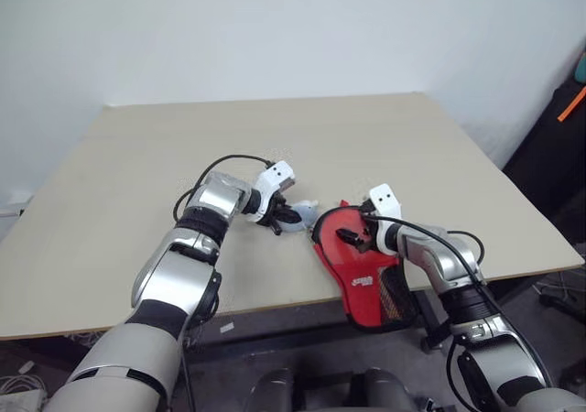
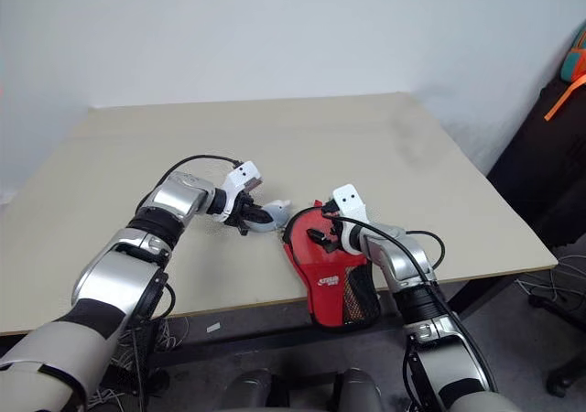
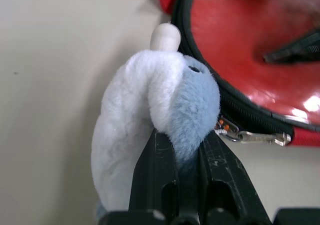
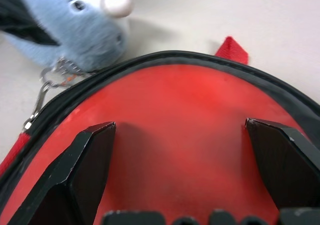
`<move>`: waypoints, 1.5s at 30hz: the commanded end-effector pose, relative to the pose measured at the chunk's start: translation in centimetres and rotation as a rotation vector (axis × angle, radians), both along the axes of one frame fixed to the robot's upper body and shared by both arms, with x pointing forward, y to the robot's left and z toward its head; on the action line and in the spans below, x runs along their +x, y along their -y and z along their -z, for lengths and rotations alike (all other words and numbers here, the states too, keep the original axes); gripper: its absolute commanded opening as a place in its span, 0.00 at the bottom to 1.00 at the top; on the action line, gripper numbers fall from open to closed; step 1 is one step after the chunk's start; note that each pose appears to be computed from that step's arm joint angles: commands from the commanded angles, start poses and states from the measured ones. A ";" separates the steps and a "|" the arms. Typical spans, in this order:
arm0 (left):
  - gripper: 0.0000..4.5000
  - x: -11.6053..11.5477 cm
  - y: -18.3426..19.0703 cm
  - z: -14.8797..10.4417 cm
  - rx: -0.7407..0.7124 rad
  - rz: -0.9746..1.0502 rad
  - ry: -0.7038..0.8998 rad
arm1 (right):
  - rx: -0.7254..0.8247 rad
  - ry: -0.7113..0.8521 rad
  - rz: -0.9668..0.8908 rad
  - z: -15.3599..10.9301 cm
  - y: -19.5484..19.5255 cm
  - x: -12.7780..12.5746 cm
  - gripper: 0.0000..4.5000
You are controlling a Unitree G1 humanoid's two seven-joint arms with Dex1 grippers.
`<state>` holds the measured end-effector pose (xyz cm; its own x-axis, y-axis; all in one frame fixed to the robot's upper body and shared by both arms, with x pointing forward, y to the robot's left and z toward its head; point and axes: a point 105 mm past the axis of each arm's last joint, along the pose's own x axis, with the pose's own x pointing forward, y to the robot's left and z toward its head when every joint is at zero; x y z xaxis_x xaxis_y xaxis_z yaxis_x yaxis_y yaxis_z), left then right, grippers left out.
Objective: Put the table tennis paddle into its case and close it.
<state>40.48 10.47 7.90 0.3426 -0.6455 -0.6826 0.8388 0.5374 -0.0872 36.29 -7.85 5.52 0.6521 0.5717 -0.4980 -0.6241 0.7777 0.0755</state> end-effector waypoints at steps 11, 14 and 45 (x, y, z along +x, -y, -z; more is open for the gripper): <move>0.00 3.4 2.2 -2.9 0.071 -0.145 0.200 | -0.022 -0.054 -0.037 1.6 -0.8 -1.3 1.00; 0.00 3.6 3.3 -3.4 0.057 -0.144 0.214 | -0.029 -0.051 -0.035 1.6 -0.7 -1.2 1.00; 0.00 5.7 6.3 -5.1 0.139 -0.320 0.467 | -0.061 -0.021 -0.061 1.8 -1.1 -1.2 1.00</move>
<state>45.01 5.47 9.75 0.7194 -0.3436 -0.6037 0.6044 0.7379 0.3002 35.95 -6.81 5.43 0.6443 0.5848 -0.4929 -0.6625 0.7487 0.0223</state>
